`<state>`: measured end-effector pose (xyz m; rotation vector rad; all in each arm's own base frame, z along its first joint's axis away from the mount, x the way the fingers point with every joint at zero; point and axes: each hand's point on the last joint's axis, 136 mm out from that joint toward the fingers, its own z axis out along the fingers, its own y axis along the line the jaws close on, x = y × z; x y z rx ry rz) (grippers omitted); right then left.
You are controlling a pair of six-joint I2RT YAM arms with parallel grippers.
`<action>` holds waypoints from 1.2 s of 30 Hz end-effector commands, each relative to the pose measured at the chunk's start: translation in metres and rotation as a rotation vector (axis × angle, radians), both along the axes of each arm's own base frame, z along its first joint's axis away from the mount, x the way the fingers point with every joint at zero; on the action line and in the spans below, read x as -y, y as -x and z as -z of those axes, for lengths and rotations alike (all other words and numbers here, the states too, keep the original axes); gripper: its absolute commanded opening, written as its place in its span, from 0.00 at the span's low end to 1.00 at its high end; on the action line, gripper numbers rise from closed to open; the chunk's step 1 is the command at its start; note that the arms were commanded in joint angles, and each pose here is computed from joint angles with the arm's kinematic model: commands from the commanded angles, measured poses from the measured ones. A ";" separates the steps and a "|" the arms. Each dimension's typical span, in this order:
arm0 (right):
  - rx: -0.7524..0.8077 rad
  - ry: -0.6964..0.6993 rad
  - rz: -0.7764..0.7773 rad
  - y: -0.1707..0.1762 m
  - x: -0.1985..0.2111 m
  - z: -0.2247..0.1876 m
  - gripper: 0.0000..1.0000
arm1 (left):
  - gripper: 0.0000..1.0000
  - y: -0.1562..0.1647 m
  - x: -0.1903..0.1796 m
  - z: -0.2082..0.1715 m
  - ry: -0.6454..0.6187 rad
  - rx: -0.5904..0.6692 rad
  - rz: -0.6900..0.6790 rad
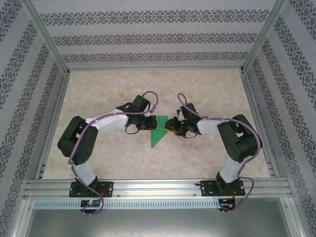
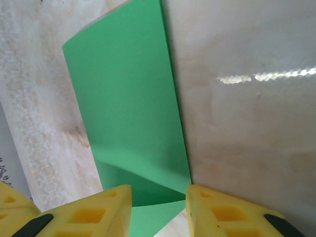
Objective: Fold a paper plane with a square sheet of paper (pick it up from the middle)
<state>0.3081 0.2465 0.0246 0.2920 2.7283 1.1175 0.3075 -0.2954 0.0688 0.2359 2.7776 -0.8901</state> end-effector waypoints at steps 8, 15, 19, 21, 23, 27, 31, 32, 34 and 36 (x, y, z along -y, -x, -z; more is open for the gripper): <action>0.063 -0.020 -0.017 -0.005 -0.003 -0.013 0.36 | 0.05 0.007 -0.003 0.024 -0.055 -0.039 0.024; 0.086 0.031 0.013 -0.005 0.009 -0.019 0.38 | 0.05 0.006 -0.011 0.034 -0.108 -0.039 0.019; 0.061 0.048 0.013 -0.002 0.011 -0.011 0.39 | 0.05 0.003 -0.012 0.030 -0.117 -0.021 0.006; 0.063 0.038 0.014 -0.003 0.010 -0.012 0.39 | 0.08 0.001 -0.010 0.017 -0.097 -0.003 0.001; 0.060 0.045 0.014 -0.003 0.010 -0.011 0.39 | 0.09 -0.002 -0.010 0.002 -0.083 0.031 -0.005; 0.063 -0.017 0.001 -0.006 0.000 -0.013 0.40 | 0.09 -0.003 -0.012 -0.016 -0.077 0.072 0.005; 0.065 -0.055 -0.014 -0.009 -0.010 -0.016 0.40 | 0.12 0.006 -0.006 -0.027 -0.017 0.060 0.022; 0.068 -0.067 -0.019 -0.010 -0.013 -0.017 0.40 | 0.13 0.009 -0.004 -0.029 0.000 0.061 0.026; 0.069 -0.079 -0.018 -0.011 -0.015 -0.018 0.40 | 0.14 0.013 -0.002 -0.034 0.022 0.061 0.033; 0.082 -0.093 -0.026 -0.011 -0.018 -0.022 0.40 | 0.14 0.018 0.001 -0.038 0.037 0.060 0.053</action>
